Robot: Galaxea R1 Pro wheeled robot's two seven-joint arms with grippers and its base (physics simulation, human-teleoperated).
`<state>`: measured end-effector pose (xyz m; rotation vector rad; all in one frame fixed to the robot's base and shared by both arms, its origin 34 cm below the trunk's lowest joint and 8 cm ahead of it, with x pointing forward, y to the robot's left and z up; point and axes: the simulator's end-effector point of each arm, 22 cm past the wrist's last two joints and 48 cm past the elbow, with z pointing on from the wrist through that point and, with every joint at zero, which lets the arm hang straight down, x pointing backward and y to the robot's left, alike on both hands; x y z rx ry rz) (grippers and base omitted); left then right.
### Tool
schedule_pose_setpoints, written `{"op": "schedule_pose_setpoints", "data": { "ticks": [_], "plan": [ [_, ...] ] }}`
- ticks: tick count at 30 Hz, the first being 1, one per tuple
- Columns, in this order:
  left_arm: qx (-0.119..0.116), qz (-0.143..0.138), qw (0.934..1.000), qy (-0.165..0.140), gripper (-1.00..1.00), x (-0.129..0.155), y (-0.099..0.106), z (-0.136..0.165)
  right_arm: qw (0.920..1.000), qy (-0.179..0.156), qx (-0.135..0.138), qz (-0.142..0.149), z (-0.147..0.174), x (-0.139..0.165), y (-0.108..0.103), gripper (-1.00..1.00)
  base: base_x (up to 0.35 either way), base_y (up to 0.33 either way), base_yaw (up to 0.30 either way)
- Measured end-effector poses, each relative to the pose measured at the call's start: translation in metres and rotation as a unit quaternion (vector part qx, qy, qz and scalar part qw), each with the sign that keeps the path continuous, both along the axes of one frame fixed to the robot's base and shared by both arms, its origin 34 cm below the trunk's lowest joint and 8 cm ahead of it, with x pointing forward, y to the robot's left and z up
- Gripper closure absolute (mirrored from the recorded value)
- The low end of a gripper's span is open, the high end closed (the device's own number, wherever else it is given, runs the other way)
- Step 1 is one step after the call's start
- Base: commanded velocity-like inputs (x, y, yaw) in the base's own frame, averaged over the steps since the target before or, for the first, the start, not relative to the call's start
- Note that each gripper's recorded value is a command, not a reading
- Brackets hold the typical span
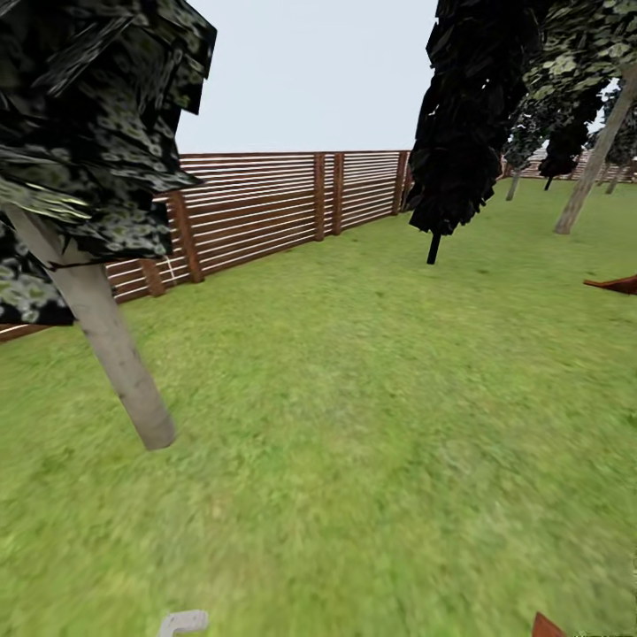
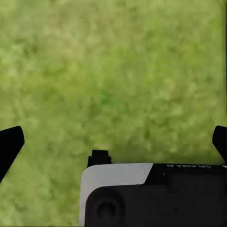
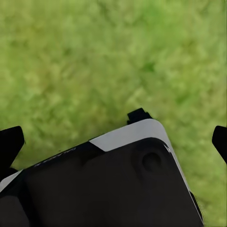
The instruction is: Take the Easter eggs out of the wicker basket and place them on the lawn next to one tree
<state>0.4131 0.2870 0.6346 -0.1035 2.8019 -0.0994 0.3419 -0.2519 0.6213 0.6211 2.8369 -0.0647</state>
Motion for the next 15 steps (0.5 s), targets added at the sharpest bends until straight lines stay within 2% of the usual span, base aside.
{"op": "schedule_pose_setpoints", "data": {
  "ticks": [9, 15],
  "plan": [
    [0.000, -0.001, 1.0000, 0.002, -1.00, -0.0014, -0.0001, -0.0011, 1.0000, 0.002, 0.000, 0.000, -0.0009, -0.0014, 0.0000, -1.00, 0.325, 0.091, -0.278],
    [0.000, -0.001, 1.0000, 0.003, -1.00, -0.0022, -0.0001, -0.0019, 1.0000, 0.003, 0.000, 0.000, -0.0014, -0.0023, 0.0000, -1.00, 0.325, 0.019, -0.278]
  ]
}}
